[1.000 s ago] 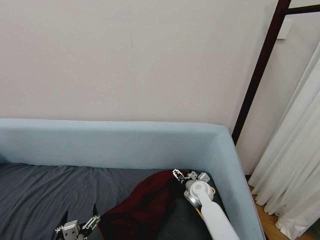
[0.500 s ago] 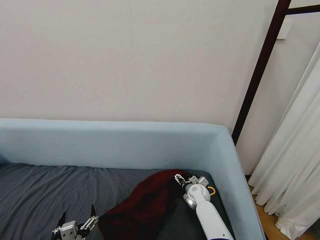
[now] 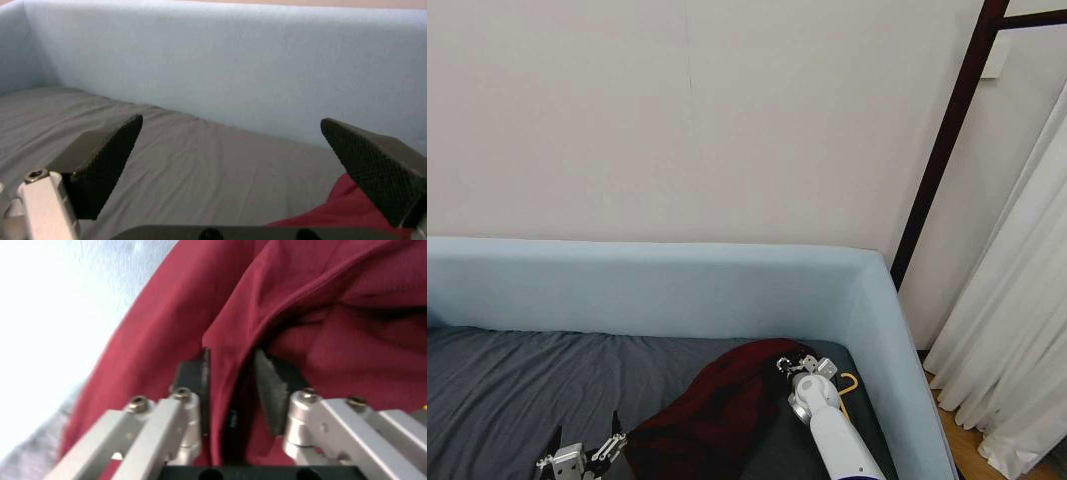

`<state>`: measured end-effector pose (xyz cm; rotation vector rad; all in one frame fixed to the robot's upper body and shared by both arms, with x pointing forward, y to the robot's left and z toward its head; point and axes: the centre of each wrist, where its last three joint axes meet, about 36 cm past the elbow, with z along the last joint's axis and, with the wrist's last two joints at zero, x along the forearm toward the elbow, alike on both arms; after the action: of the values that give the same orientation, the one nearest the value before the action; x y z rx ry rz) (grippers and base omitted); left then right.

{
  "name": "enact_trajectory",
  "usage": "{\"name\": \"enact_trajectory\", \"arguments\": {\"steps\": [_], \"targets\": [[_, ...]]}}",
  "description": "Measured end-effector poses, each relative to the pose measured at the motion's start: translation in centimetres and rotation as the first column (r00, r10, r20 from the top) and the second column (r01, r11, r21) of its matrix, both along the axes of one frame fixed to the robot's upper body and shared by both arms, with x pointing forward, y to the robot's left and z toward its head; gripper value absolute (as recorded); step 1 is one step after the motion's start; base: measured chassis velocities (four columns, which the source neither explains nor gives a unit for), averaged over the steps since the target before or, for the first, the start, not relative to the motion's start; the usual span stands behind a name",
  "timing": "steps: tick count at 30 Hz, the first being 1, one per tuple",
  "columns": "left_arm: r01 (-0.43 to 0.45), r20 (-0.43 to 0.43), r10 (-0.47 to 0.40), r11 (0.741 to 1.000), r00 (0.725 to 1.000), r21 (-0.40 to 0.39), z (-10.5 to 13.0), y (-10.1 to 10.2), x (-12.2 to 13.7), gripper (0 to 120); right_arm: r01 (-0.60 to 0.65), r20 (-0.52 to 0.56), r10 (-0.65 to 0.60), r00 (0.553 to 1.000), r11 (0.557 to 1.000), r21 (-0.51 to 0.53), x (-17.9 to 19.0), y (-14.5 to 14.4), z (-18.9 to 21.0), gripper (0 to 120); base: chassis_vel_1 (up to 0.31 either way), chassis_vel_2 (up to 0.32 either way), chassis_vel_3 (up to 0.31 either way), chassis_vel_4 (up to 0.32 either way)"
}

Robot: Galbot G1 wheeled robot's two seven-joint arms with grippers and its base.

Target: Pick up the clothes from the sofa and hang them on the clothes hanger.

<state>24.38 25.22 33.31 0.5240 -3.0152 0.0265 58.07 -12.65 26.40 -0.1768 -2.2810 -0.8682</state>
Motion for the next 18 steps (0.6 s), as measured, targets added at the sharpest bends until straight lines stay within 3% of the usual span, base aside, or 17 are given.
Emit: {"name": "enact_trajectory", "arguments": {"steps": [6, 11, 14, 18], "targets": [[0.006, -0.001, -0.006, 1.0, 1.0, -0.005, -0.2, -0.2, 0.2, 100, -0.047, 0.049, 0.051, 0.998, 0.997, -0.068, -1.1, 1.1, -0.4, 0, 0.0, 0.0, 0.0, 0.0], [0.012, 0.014, -0.012, 1.0, 1.0, -0.012, -0.3, -0.4, 0.5, 100, -0.05, 0.119, 0.058, 0.991, 0.997, -0.063, -1.9, 1.9, 1.4, 0, 0.0, 0.0, 0.0, 0.0], [0.036, 0.053, -0.035, 0.999, 0.998, -0.022, -0.4, -0.7, 0.8, 100, -0.084, 0.23, 0.087, 0.969, 0.996, -0.023, -3.4, 3.4, 5.7, 0, 0.0, 0.0, 0.0, 0.0], [0.061, 0.08, -0.059, 0.998, 0.995, -0.024, -0.4, -0.9, 0.9, 100, -0.112, 0.271, 0.11, 0.956, 0.994, -0.007, -4.5, 4.0, 7.5, 0, 0.0, 0.0, 0.0, 0.0]]}}
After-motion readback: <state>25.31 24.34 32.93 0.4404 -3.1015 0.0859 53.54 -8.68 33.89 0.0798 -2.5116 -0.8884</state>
